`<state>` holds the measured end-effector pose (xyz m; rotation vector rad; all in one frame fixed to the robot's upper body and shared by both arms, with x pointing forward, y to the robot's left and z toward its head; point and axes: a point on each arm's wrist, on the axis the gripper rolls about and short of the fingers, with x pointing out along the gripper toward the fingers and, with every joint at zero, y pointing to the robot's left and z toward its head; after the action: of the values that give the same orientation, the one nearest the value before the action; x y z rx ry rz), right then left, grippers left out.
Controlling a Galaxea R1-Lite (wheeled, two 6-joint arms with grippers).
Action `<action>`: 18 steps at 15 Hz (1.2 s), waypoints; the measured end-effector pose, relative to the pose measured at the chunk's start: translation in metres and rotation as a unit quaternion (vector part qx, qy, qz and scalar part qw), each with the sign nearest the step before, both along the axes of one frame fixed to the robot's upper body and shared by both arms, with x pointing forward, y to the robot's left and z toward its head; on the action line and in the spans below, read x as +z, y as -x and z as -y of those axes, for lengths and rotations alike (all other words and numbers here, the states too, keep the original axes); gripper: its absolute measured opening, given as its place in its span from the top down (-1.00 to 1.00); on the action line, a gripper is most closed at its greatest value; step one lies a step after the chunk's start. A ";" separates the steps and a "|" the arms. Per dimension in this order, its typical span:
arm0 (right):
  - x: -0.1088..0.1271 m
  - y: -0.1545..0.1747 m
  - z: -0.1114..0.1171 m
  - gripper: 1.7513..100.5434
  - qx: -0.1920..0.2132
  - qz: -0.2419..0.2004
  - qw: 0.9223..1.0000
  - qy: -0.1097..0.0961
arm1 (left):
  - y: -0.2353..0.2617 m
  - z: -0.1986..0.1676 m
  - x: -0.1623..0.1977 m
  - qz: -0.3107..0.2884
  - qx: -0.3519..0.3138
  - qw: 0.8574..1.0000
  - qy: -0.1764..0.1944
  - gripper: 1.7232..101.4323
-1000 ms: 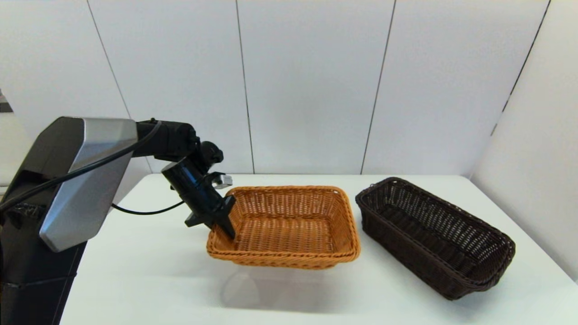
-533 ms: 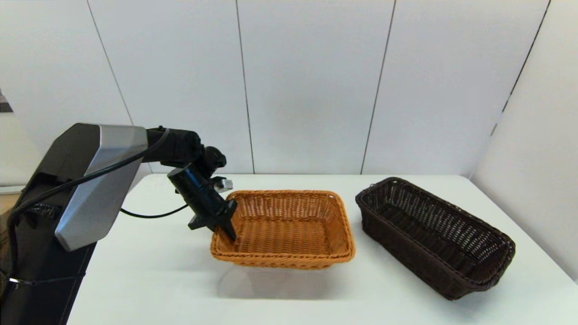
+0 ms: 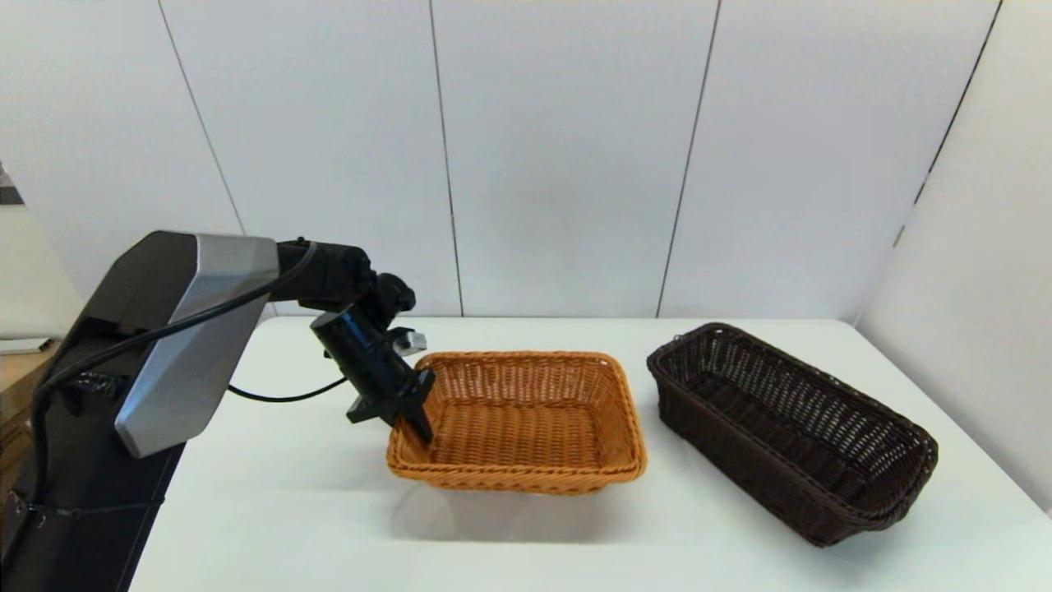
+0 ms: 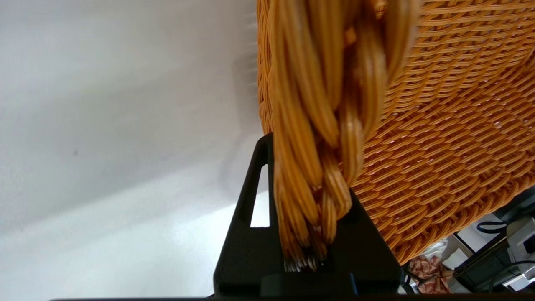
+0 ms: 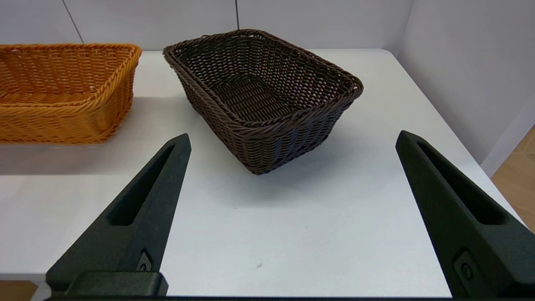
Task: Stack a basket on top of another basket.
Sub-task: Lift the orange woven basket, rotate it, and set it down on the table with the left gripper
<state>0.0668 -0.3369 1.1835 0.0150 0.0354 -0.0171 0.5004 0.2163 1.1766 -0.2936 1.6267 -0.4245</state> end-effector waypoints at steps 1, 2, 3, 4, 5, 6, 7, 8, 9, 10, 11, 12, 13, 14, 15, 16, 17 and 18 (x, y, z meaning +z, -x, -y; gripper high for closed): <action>0.000 0.000 0.000 -0.94 0.000 0.000 1.000 0.000 | 0.000 0.001 -0.001 0.001 0.000 1.000 0.001 0.74; 0.000 0.000 0.000 -0.93 0.000 0.000 1.000 0.000 | 0.000 0.001 -0.001 0.001 -0.001 1.000 0.001 0.74; 0.000 0.000 0.000 -0.94 0.000 0.000 1.000 0.000 | -0.001 0.002 -0.001 0.002 -0.001 1.000 0.001 0.74; 0.000 0.000 0.000 -0.93 0.000 0.000 1.000 0.000 | -0.001 0.002 -0.001 0.003 -0.002 1.000 0.002 0.74; 0.000 0.000 0.000 -0.93 0.000 0.000 1.000 0.000 | -0.001 0.002 -0.002 0.004 -0.002 1.000 0.002 0.74; 0.000 0.000 0.000 -0.93 0.000 0.000 1.000 0.000 | -0.001 0.002 -0.003 0.004 -0.002 1.000 0.002 0.74; 0.000 0.000 0.000 -0.93 0.000 0.000 1.000 0.000 | -0.001 0.003 -0.003 0.003 -0.003 1.000 0.002 0.74; 0.000 0.000 0.000 -0.94 0.000 0.000 1.000 0.000 | -0.001 0.003 -0.004 0.002 -0.003 1.000 0.001 0.74; 0.000 0.000 0.000 -0.93 0.000 0.000 1.000 0.000 | -0.001 0.003 -0.005 0.001 -0.003 1.000 0.001 0.74; 0.000 0.000 0.000 -0.94 0.000 0.000 1.000 0.000 | -0.002 0.003 -0.006 0.000 -0.003 1.000 0.001 0.74; 0.000 0.000 0.000 -0.94 0.000 0.000 1.000 0.000 | -0.002 0.003 -0.006 0.000 -0.003 1.000 0.001 0.74; 0.000 0.000 0.000 -0.93 0.000 0.000 1.000 0.000 | -0.002 0.003 -0.007 -0.001 -0.003 1.000 0.001 0.74; 0.000 0.000 0.000 -0.93 0.000 0.000 1.000 0.000 | -0.002 0.003 -0.007 -0.001 -0.002 1.000 0.001 0.64; 0.000 0.000 0.000 -0.94 0.000 0.000 1.000 0.000 | -0.002 0.003 -0.007 -0.001 0.001 1.000 0.002 0.45; 0.000 0.000 0.000 -0.94 0.000 0.000 1.000 0.000 | -0.002 0.003 -0.006 0.000 0.001 1.000 0.003 0.29; 0.000 0.000 0.000 -0.94 0.000 0.000 1.000 0.000 | -0.002 0.003 -0.006 0.000 0.002 1.000 0.003 0.14; 0.000 0.000 0.000 -0.94 0.000 0.000 1.000 0.000 | -0.002 0.003 -0.005 0.000 0.004 1.000 0.002 0.00; 0.000 0.000 0.000 -0.94 0.000 0.000 1.000 0.000 | -0.002 0.002 -0.004 -0.001 0.006 1.000 0.002 -0.10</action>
<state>0.0668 -0.3369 1.1835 0.0146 0.0350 -0.0171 0.5022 0.2143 1.1729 -0.3060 1.6253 -0.4194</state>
